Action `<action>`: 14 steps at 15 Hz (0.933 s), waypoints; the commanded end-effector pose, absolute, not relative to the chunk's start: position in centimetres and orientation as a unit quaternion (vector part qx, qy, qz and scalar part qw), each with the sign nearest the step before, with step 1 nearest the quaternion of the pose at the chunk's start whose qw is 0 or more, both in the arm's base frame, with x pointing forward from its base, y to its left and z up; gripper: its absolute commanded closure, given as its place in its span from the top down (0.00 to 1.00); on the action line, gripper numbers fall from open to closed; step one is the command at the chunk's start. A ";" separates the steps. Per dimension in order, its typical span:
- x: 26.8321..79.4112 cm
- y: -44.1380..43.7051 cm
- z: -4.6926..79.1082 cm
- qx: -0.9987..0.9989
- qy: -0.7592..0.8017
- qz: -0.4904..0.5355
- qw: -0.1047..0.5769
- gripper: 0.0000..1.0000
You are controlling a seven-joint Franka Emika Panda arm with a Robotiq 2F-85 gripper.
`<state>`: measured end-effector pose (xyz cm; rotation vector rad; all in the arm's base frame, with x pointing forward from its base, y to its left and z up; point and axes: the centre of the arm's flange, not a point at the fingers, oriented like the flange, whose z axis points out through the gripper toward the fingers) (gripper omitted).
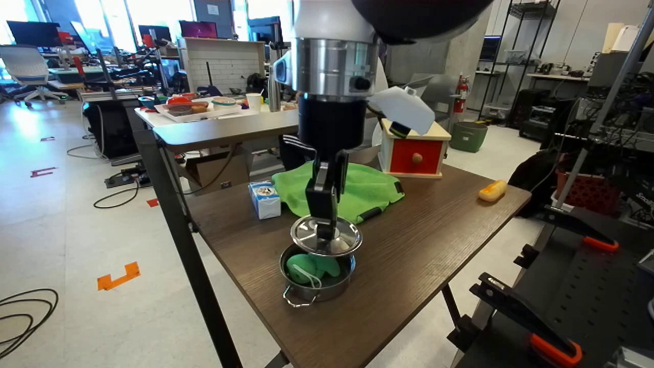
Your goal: Uncover the pot
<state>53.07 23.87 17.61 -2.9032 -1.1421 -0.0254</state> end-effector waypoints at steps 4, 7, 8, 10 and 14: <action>51.1 19.4 17.1 -0.930 -0.355 0.074 0.055 0.05; 50.0 18.5 15.5 -0.929 -0.353 0.099 0.052 0.05; 49.7 18.3 15.3 -0.929 -0.352 0.106 0.053 0.05; 49.4 17.6 14.9 -0.930 -0.346 0.113 0.047 0.05; 49.2 16.0 14.9 -0.935 -0.333 0.117 0.041 0.05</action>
